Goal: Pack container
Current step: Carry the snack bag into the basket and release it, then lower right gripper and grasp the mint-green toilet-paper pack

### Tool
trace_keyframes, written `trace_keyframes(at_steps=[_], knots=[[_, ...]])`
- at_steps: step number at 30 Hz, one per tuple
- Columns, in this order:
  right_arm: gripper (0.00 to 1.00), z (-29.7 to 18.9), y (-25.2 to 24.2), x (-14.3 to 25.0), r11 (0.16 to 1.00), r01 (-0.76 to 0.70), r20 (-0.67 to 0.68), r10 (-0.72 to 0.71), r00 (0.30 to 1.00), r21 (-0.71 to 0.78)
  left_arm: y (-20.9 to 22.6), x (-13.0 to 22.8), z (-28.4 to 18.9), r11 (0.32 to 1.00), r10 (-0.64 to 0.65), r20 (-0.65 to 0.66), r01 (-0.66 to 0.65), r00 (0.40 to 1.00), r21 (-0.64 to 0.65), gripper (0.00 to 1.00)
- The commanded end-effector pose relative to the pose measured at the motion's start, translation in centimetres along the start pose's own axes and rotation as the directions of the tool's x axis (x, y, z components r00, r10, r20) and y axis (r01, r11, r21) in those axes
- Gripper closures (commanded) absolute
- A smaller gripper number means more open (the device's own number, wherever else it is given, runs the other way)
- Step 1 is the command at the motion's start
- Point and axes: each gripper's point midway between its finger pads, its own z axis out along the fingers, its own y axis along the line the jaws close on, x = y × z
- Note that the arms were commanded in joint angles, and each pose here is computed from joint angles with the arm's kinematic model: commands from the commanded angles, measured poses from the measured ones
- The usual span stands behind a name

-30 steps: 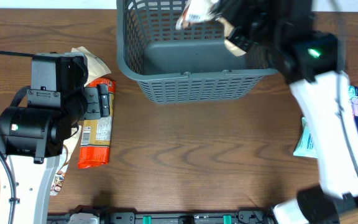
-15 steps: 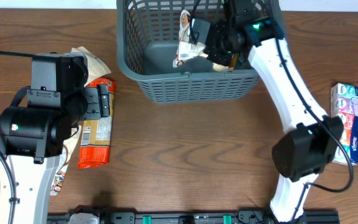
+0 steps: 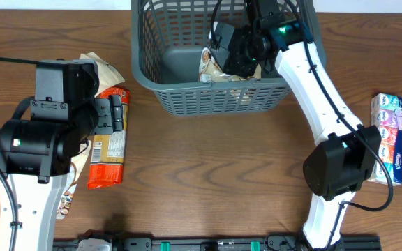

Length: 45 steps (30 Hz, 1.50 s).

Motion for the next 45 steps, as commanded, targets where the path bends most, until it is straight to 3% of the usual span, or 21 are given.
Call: trace_keyframes(at_steps=[1, 3, 7, 12, 15, 17, 19, 22, 24, 28, 32, 42, 45], knots=[[0.37, -1.2, 0.0, -1.3, 0.994, -0.108, 0.04, 0.108, 0.993, 0.005, 0.1, 0.1, 0.1, 1.0, 0.01, -0.004, -0.01, 1.0, -0.003, 0.16], [0.45, -2.6, -0.3, -2.1, 0.992, -0.12, 0.067, 0.118, 0.991, 0.029, 0.1, 0.1, 0.1, 1.0, 0.01, -0.004, -0.01, 1.0, -0.003, 0.16], [0.43, -8.2, -2.7, -4.1, 0.967, -0.211, 0.165, 0.187, 0.968, 0.143, 0.1, 0.1, 0.1, 1.0, 0.009, -0.004, -0.009, 1.0, -0.003, 0.16], [0.37, -20.5, -7.5, -4.2, 0.789, -0.505, 0.369, 0.379, 0.849, 0.351, 0.1, 0.1, 0.1, 1.0, 0.01, -0.004, -0.01, 1.0, -0.003, 0.16], [0.37, -26.5, -9.3, 0.2, 0.582, -0.678, 0.431, 0.523, 0.735, 0.449, 0.1, 0.1, 0.1, 1.0, 0.01, -0.004, -0.01, 1.0, -0.003, 0.16], [0.37, -29.6, -9.1, 6.0, 0.399, -0.762, 0.424, 0.654, 0.626, 0.51, 0.1, 0.1, 0.1, 1.0, 0.01, -0.004, -0.01, 1.0, -0.003, 0.16], [0.4, -30.9, -8.1, 10.1, 0.31, -0.786, 0.389, 0.736, 0.555, 0.534, 0.1, 0.1, 0.1, 1.0, 0.01, -0.004, -0.01, 1.0, -0.003, 0.16], [0.42, -32.9, -6.2, 16.3, 0.131, -0.827, 0.369, 0.849, 0.378, 0.546, 0.1, 0.1, 0.1, 1.0, 0.01, -0.004, -0.01, 1.0, -0.003, 0.16], [0.41, -34.0, -5.0, 18.8, 0.073, -0.838, 0.359, 0.881, 0.309, 0.541, 0.1, 0.1, 0.1, 1.0, 0.01, -0.004, -0.01, 1.0, -0.003, 0.16], [0.39, -35.5, -2.6, 21.4, 0.002, -0.84, 0.343, 0.912, 0.224, 0.542, 0.1, 0.1, 0.1, 1.0, 0.01, -0.003, -0.01, 1.0, -0.003, 0.16], [0.38, -35.4, -0.1, 22.0, -0.016, -0.843, 0.326, 0.926, 0.19, 0.538, 0.1, 0.1, 0.1, 1.0, 0.01, -0.003, -0.01, 1.0, -0.003, 0.16], [0.35, -28.8, 7.4, 25.4, -0.009, -0.858, 0.241, 0.961, 0.134, 0.513, 0.1, -0.3, 0.1, 1.0, 0.009, 0.011, -0.009, 1.0, -0.001, 0.16], [0.2, -24.9, 7.8, 27.5, -0.007, -0.858, 0.243, 0.96, 0.138, 0.514, 0.1, -0.3, 0.1, 1.0, 0.009, 0.01, -0.008, 1.0, -0.001, 0.16]])
